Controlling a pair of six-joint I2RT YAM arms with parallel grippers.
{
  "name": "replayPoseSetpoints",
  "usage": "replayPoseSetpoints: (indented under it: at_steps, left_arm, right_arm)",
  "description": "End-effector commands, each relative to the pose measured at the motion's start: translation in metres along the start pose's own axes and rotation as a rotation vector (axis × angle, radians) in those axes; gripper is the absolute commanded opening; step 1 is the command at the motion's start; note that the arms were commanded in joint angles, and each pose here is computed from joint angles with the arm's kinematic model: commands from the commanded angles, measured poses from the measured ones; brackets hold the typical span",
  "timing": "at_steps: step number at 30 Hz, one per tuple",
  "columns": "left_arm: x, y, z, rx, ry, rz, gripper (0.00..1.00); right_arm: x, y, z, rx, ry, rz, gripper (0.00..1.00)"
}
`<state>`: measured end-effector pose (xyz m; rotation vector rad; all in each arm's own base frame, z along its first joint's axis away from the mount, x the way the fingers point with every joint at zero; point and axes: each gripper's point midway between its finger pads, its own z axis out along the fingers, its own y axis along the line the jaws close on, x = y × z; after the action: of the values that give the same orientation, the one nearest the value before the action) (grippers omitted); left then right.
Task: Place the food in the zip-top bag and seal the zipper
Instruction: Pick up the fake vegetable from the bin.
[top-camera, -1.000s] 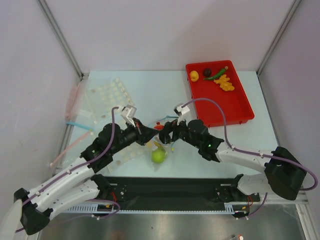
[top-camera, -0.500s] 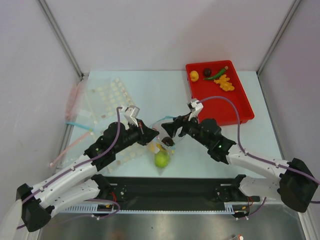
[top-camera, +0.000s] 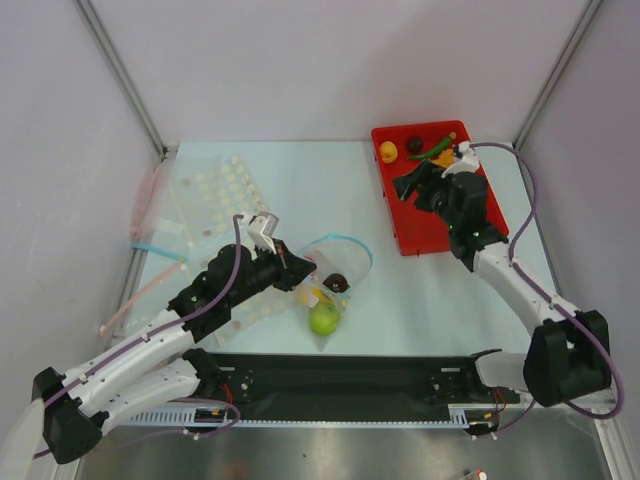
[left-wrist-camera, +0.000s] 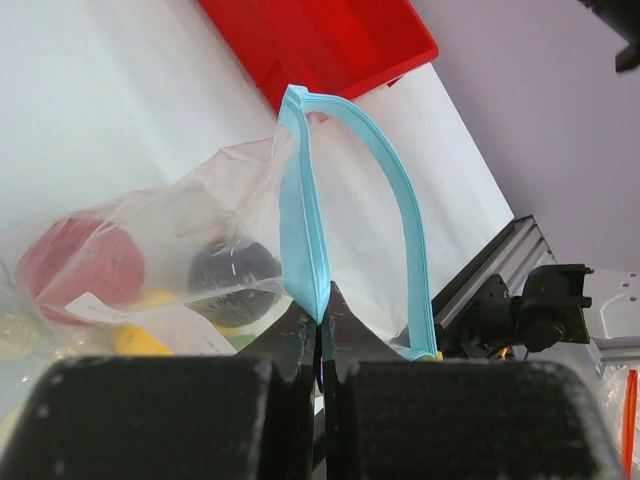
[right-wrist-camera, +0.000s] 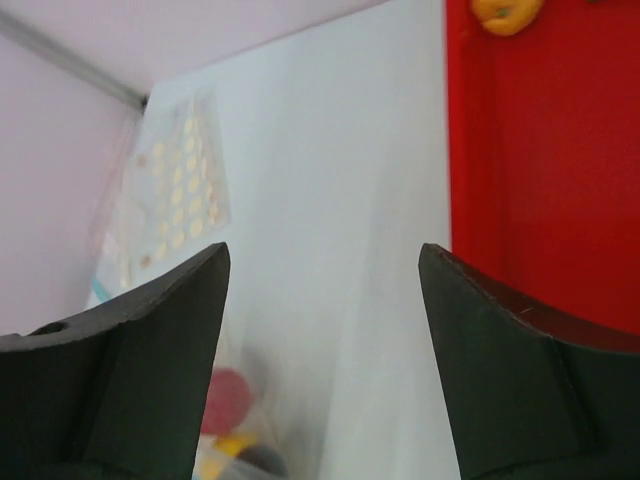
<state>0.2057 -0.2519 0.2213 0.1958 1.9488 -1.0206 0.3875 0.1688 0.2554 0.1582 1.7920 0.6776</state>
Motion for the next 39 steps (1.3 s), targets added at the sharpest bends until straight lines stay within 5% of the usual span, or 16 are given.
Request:
replayPoseSetpoints:
  at_steps: [1,12,22,39]
  left_arm:
    - [-0.022,-0.012,-0.006,0.021,-0.065,0.0,0.0]
    - [-0.021,-0.003,-0.004,-0.021,-0.07,0.008,0.0]
    - [-0.02,-0.002,-0.003,-0.027,-0.063,0.011,0.0]
    - [-0.02,-0.002,-0.002,-0.027,-0.062,0.009,0.0]
  right_arm:
    - [-0.016,-0.026,0.014,0.024,0.041,0.179,0.81]
    - [-0.045,-0.133,0.095,0.309,0.023,0.307,0.85]
    - [-0.045,-0.254,0.104,0.614,-0.138,0.483,0.89]
    - [-0.016,-0.317,0.142,0.904,-0.208,0.522,0.88]
